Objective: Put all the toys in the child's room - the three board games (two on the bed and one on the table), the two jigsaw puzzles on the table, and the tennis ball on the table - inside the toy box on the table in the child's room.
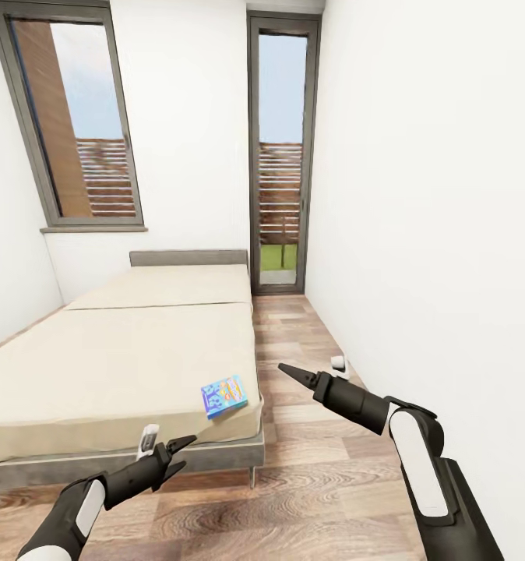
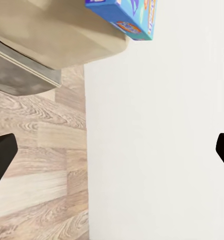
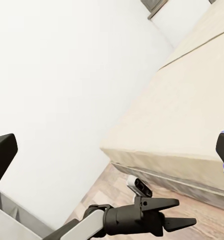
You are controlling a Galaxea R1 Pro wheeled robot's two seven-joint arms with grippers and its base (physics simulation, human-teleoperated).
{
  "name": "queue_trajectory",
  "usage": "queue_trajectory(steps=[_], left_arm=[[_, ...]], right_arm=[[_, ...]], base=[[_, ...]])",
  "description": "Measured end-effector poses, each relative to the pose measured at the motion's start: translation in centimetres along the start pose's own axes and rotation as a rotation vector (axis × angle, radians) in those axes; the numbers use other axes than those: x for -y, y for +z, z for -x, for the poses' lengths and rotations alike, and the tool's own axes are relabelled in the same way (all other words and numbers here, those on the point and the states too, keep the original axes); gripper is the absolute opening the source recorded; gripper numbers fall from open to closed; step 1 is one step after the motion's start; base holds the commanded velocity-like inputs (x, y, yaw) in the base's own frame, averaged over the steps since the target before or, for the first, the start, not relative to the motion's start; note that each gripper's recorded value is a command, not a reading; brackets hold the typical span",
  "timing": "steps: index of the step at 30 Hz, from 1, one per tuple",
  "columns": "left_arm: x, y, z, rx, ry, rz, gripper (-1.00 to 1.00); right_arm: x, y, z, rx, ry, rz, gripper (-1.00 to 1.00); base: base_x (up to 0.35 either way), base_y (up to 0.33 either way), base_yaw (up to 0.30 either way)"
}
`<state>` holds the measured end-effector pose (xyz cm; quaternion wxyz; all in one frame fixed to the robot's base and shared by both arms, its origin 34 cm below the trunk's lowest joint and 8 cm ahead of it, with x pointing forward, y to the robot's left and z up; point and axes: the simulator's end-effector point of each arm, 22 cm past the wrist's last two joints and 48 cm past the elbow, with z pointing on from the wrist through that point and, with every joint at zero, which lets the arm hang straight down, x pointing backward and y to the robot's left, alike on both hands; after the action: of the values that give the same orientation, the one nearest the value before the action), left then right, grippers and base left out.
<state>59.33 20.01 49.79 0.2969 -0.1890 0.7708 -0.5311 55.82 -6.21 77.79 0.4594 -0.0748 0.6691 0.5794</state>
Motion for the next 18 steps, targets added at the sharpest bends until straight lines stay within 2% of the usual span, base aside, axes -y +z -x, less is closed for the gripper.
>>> queue_trajectory(steps=[18], left_arm=[[0.97, 0.99, -0.28, -0.003, 0.005, -0.02, 1.0]], right_arm=[[0.32, 0.05, -0.09, 0.0, 0.005, -0.01, 1.0]], base=[[0.22, -0.007, 0.0]])
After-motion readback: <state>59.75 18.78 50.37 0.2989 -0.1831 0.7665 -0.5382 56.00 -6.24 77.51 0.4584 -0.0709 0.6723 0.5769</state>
